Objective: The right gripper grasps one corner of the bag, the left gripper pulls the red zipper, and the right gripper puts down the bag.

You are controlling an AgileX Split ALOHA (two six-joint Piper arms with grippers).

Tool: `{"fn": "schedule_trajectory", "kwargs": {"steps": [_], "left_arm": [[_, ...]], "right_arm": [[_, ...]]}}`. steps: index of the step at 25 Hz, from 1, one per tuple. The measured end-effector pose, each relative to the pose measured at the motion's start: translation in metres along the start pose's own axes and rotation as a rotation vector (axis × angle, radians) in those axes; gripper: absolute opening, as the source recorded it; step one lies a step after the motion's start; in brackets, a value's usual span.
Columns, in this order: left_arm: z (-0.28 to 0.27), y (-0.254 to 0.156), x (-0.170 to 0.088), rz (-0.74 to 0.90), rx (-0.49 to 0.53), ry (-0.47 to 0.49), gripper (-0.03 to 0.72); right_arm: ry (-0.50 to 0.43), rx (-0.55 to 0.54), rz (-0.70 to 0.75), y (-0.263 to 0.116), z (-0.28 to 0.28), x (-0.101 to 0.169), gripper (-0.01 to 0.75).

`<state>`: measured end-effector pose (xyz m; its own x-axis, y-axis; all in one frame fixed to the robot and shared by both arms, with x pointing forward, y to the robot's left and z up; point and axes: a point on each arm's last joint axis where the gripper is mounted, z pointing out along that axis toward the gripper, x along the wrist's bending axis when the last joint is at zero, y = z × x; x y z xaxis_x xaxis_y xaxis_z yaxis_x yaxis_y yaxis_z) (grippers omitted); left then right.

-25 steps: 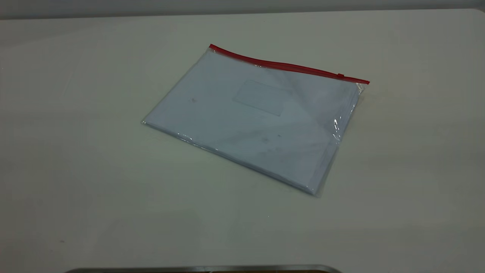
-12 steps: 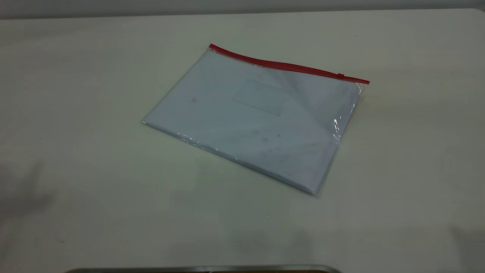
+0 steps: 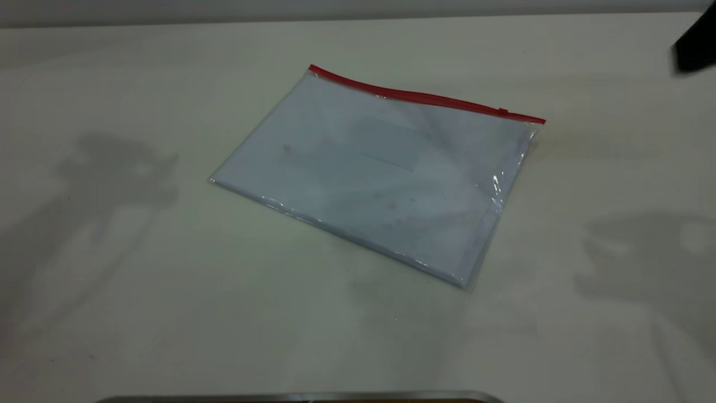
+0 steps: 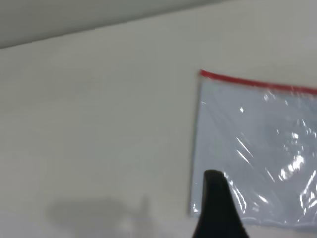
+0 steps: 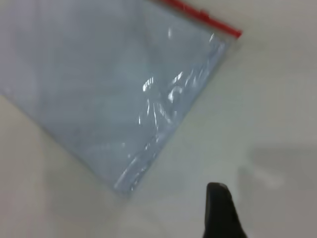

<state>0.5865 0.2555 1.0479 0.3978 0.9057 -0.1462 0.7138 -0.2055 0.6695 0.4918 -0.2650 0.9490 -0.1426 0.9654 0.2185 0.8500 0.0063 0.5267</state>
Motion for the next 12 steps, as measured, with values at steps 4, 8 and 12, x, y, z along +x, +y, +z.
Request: {"fn": "schedule_trajectory", "kwargs": {"steps": [4, 8, 12], "left_arm": [[0.043, 0.007, -0.003, 0.069, 0.092, -0.078, 0.551], [0.079, 0.007, -0.009, 0.115, 0.16, -0.138, 0.551], [0.108, 0.001, -0.019, 0.149, 0.218, -0.183, 0.551]], "right_arm": [[0.05, 0.086, -0.058, 0.013, 0.051, -0.008, 0.502], [0.133, 0.143, -0.086, 0.021, 0.102, -0.013, 0.502], [0.224, 0.17, -0.096, 0.028, 0.148, -0.017, 0.502]]}}
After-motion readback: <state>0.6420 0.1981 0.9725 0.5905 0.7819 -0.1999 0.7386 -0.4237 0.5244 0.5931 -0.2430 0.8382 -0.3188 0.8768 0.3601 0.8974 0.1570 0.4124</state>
